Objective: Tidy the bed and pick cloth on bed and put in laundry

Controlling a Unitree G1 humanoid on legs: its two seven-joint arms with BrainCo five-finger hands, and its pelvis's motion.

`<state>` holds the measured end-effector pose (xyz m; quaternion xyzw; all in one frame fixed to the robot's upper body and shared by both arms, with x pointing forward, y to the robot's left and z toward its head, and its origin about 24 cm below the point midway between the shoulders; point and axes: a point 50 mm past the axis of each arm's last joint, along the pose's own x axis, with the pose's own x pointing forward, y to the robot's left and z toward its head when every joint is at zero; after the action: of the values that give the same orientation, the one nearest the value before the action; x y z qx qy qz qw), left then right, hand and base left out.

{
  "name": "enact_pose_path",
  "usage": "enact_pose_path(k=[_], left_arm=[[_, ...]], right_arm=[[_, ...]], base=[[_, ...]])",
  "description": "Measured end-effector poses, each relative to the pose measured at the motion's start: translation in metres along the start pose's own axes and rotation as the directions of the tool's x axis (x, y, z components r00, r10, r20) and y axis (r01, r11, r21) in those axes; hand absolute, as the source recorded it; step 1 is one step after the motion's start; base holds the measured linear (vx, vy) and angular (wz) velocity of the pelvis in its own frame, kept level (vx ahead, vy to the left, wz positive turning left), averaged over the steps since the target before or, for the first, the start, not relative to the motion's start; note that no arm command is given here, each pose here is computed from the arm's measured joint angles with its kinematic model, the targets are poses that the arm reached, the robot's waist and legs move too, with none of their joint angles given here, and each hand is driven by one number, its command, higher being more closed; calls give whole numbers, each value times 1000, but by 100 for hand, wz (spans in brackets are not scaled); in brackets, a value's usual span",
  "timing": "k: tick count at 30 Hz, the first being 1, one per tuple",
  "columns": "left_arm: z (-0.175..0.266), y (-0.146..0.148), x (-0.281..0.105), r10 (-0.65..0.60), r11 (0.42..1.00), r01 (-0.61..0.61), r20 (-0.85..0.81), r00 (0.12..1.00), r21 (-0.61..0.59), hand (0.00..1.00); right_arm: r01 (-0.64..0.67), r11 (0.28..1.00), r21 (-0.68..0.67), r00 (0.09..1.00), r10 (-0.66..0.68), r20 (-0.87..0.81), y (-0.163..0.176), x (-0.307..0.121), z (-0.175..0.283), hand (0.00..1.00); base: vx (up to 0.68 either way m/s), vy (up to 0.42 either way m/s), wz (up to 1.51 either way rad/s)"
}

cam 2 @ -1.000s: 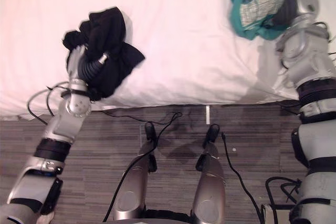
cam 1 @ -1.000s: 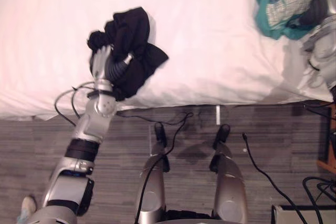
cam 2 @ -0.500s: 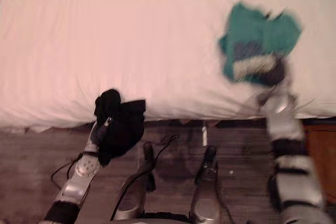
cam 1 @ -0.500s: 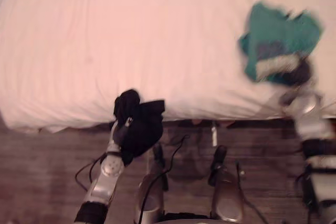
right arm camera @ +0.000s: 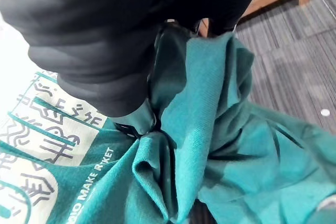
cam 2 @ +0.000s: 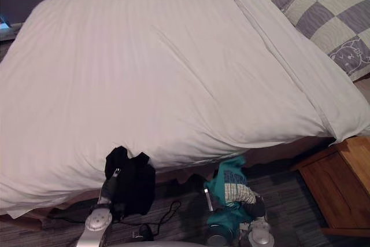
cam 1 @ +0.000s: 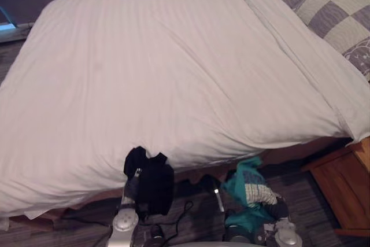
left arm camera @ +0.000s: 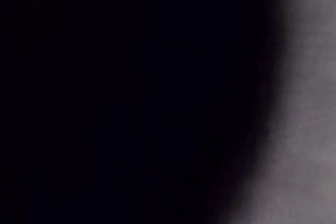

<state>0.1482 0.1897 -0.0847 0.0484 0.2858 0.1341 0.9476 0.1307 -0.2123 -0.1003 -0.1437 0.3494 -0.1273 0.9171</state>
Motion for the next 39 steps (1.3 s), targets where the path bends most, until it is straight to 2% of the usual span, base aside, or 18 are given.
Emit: enact_pose_path(k=[5,11,15,20,24,28,29,35,39], left_arm=[[-6,-9,-1,4,992,-10,-48,999,-123,100],[-17,0,-3,86,985,-101,-112,990,-142,100],[-24,11,-7,149,971,-173,-147,978,-166,100],[-14,20,0,170,973,-186,-126,977,-135,100],[-12,-11,5,54,992,-68,-127,990,-109,100],[-21,-27,2,-3,997,-11,-166,986,-81,100],[-28,-43,-1,-79,995,64,-197,977,-79,100],[-33,-41,0,-70,996,55,-221,973,-71,100],[-54,-29,3,-28,999,15,-323,946,-45,100]], right_arm=[[-77,997,-23,997,77,6,25,5,8,100],[1,996,-87,993,9,114,5,27,44,100],[-24,993,-116,990,40,135,19,28,55,100],[-60,997,37,984,53,171,43,14,66,100],[33,986,165,994,-49,96,28,11,48,100],[93,973,212,996,-93,-12,21,7,24,100],[94,959,269,992,-66,-111,28,-9,-4,100],[102,960,262,989,-70,-131,26,-8,-10,100],[104,957,270,967,-35,-251,28,-6,-35,100]], base=[[-22,-3,164],[147,158,261],[174,253,165],[208,60,225],[254,-129,222],[233,-181,115],[99,-53,-1],[0,0,-1],[19,-25,-7]])
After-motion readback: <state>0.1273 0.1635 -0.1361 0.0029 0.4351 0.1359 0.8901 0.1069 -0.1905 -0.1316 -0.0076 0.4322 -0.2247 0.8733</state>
